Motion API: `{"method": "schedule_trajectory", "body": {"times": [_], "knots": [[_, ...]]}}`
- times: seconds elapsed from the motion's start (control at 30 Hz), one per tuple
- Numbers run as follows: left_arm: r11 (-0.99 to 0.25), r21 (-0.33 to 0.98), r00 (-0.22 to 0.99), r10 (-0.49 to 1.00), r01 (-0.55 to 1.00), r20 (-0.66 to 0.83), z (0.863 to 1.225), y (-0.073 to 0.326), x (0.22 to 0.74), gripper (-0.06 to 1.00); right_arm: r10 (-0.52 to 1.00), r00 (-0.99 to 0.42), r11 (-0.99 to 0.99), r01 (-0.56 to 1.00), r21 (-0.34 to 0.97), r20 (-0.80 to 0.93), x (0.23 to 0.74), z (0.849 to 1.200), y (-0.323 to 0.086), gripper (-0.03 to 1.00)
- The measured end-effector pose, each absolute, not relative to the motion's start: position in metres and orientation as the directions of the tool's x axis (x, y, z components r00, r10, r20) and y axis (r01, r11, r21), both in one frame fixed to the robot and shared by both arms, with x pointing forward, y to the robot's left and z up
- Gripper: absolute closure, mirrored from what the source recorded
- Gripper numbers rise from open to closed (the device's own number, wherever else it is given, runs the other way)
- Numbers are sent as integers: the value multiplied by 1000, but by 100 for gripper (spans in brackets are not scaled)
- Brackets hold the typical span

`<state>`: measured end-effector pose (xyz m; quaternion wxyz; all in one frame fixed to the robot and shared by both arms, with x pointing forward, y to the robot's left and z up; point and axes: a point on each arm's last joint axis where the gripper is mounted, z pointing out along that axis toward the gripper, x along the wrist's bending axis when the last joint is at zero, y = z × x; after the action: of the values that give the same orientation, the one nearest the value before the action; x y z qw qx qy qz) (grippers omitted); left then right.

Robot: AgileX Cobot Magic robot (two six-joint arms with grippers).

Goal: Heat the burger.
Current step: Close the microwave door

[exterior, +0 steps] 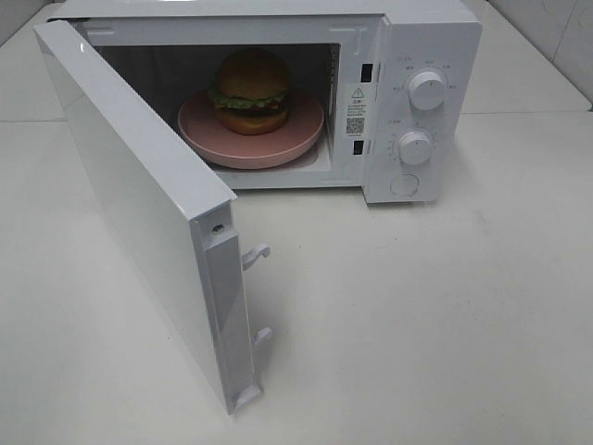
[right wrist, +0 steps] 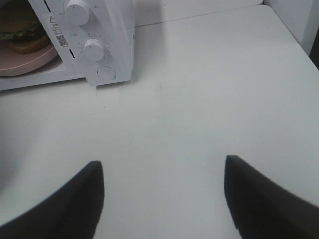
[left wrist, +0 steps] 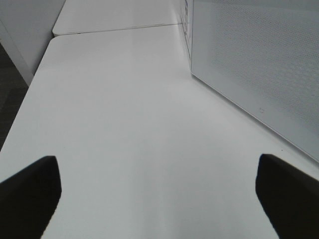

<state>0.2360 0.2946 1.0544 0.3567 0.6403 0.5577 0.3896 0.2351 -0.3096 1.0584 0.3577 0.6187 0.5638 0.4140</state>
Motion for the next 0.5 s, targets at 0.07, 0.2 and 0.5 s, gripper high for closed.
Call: {"method": "schedule_trajectory", "body": {"times": [0.07, 0.2, 0.5], "knots": [[-121, 891, 77, 992, 438, 97, 1056, 294, 237, -5, 994, 21, -108, 401, 909, 109, 235, 1058, -310, 30], [-117, 899, 73, 993, 423, 95, 1065, 295, 244, -4, 994, 21, -108, 401, 909, 109, 235, 1058, -310, 30], [-107, 912, 57, 994, 395, 92, 1076, 297, 274, 34, 994, 21, -108, 401, 909, 109, 235, 1058, -310, 30]]}}
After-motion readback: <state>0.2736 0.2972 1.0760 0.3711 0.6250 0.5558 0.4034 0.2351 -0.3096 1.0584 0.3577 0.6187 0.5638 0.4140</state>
